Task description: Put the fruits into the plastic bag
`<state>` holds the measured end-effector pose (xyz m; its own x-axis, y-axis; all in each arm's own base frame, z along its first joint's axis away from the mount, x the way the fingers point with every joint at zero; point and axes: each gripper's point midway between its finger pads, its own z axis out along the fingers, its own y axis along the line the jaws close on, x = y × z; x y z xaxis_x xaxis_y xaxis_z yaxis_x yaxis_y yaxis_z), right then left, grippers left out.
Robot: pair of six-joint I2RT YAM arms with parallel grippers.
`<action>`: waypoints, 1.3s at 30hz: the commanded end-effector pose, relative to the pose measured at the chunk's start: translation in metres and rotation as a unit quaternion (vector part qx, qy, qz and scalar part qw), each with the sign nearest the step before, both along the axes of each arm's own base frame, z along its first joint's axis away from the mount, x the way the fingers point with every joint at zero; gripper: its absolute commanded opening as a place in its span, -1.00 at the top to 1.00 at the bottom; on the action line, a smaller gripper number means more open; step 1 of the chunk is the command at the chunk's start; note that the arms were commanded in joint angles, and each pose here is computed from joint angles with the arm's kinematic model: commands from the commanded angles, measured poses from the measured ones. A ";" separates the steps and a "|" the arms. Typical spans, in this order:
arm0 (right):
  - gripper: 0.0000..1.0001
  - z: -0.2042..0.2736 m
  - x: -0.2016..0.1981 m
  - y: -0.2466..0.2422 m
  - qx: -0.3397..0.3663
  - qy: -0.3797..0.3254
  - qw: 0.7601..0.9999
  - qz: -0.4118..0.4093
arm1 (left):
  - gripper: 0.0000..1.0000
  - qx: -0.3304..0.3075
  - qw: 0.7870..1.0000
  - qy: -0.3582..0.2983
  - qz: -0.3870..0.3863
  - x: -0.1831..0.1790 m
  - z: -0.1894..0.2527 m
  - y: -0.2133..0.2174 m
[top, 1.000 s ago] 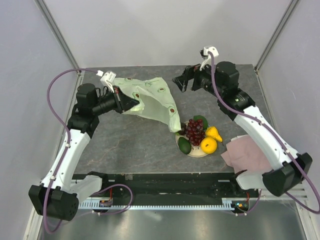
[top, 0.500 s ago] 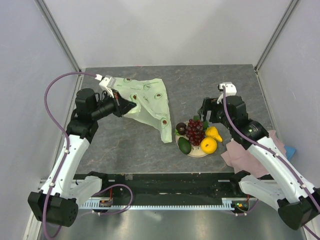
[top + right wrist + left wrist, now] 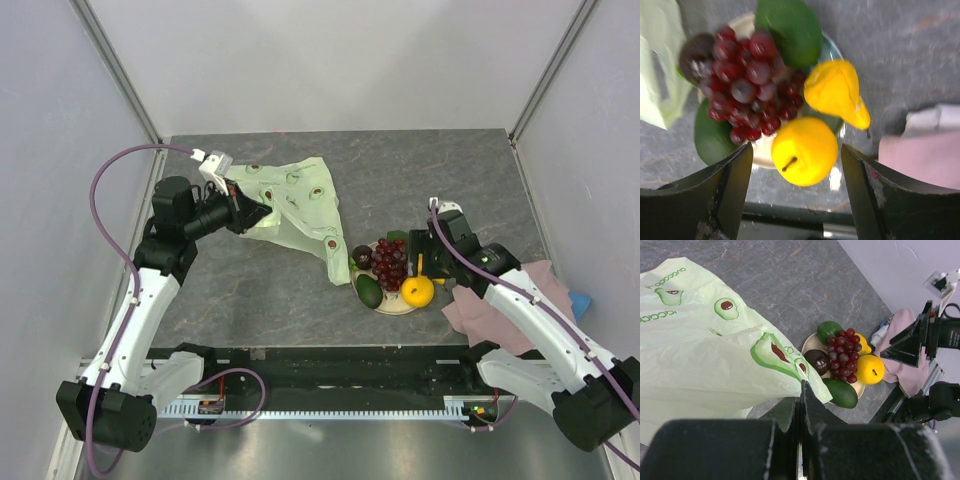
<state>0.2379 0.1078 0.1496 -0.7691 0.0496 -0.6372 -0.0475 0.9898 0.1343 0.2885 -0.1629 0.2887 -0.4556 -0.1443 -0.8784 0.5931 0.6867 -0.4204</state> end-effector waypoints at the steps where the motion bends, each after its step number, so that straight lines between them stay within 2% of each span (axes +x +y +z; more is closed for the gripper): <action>1: -0.60 -0.023 -0.026 -0.004 0.010 0.056 0.998 -0.020 | 0.97 0.013 1.000 -0.017 -0.001 0.001 0.000 0.002; 6: -0.75 -0.034 -0.032 0.004 0.033 0.070 0.997 -0.016 | 0.97 0.014 1.000 -0.017 0.001 0.002 -0.001 0.003; 16: -0.75 -0.057 -0.032 0.001 0.010 0.095 0.995 -0.041 | 0.97 0.014 1.000 -0.016 0.002 0.002 -0.001 0.003; 39: -0.77 -0.084 -0.032 0.006 -0.005 0.103 0.993 -0.053 | 0.97 0.012 1.000 -0.008 -0.002 0.002 -0.004 0.002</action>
